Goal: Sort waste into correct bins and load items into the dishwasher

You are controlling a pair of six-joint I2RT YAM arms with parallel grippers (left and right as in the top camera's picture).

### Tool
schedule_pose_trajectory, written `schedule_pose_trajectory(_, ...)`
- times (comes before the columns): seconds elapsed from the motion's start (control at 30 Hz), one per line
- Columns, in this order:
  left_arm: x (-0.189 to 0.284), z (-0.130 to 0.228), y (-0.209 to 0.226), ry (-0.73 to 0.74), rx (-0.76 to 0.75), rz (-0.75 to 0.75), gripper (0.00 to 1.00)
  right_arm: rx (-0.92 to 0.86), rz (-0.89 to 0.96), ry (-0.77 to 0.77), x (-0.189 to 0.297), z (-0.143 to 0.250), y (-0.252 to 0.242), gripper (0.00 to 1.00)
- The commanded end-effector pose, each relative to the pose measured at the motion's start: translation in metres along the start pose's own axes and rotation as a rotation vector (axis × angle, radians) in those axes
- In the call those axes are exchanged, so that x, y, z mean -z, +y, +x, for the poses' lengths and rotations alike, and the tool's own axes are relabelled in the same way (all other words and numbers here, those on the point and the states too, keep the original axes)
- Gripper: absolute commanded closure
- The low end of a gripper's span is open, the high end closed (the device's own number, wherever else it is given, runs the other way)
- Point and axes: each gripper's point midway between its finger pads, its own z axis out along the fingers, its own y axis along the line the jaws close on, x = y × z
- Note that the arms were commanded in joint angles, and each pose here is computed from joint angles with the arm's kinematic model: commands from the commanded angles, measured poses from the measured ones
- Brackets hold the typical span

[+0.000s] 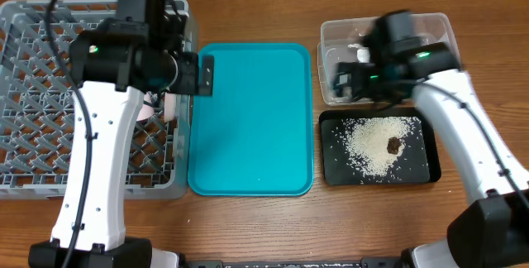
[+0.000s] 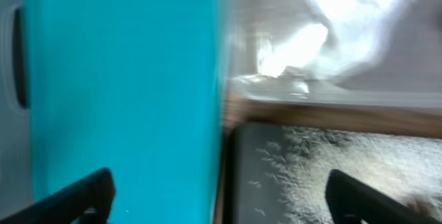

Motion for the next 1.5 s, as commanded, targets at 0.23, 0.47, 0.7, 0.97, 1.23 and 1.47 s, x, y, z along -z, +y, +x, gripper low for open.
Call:
schedule_pose_trajectory(0.23, 0.005, 0.048, 0.017, 0.197, 0.032, -0.079, 0.00, -0.295, 0.181, 0.085, 0.045, 0.024, -0.118, 0.00)
schedule_pose_trajectory(0.47, 0.034, 0.056, 0.015, 0.044, 0.032, -0.069, 0.00, -0.217, 0.157, -0.088, 0.066, 0.022, -0.102, 0.00)
schedule_pose_trajectory(0.7, 0.051, 0.080, 0.020, -0.199, 0.024, -0.077, 0.00, -0.129, 0.127, -0.346, 0.095, 0.040, -0.090, 0.00)
schedule_pose_trajectory(0.97, 0.068, 0.123, 0.029, -0.430, 0.074, -0.094, 0.00, -0.098, 0.122, -0.525, 0.131, 0.082, -0.086, 0.00)
schedule_pose_trajectory(1.23, 0.071, 0.137, 0.030, -0.454, 0.073, -0.091, 0.00, -0.095, 0.119, -0.537, 0.138, 0.092, -0.085, 0.00)
schedule_pose_trajectory(1.47, 0.065, 0.148, 0.031, -0.398, 0.074, -0.097, 0.00, -0.102, 0.124, -0.506, 0.131, 0.091, -0.087, 0.00)
